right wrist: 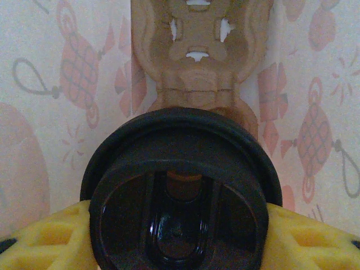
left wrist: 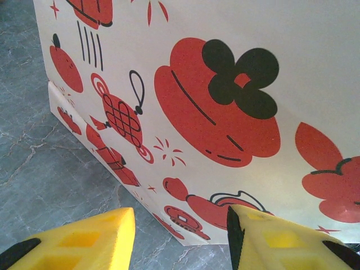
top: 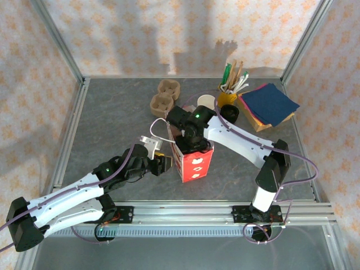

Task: Pack the takeout coffee

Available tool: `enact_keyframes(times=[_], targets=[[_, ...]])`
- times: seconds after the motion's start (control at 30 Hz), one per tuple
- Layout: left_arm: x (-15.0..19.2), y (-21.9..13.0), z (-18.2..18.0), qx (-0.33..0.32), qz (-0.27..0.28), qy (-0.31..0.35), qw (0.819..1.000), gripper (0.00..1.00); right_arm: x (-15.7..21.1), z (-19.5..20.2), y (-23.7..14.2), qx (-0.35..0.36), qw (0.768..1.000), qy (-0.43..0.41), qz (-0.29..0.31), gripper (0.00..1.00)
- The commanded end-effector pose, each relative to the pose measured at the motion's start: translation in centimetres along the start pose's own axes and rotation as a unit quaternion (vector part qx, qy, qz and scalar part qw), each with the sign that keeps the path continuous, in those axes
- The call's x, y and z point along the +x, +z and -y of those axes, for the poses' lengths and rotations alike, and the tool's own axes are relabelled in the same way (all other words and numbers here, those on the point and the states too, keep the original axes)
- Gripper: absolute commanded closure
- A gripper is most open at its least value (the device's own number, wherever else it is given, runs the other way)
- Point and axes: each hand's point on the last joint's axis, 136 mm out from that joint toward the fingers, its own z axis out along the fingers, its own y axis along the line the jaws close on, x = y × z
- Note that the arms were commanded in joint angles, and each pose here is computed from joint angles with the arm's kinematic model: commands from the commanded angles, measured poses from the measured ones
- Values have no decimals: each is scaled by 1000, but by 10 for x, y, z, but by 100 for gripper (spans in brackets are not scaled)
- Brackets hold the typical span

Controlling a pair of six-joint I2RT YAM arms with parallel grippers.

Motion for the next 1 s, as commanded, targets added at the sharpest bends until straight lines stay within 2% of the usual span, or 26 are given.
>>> enact_keyframes(times=[0.0,0.57,0.97], targets=[[-5,-2,-1,-4,14,4,1000,51,4,8,0,23,1000,5,2,60],[-3,0,-4,-10,15,2,1000,49,1,13,-4,33,999,13,16,60],[1,0,-6,-11,12,1,1000,49,10,19,9,47,999,9,-5,60]])
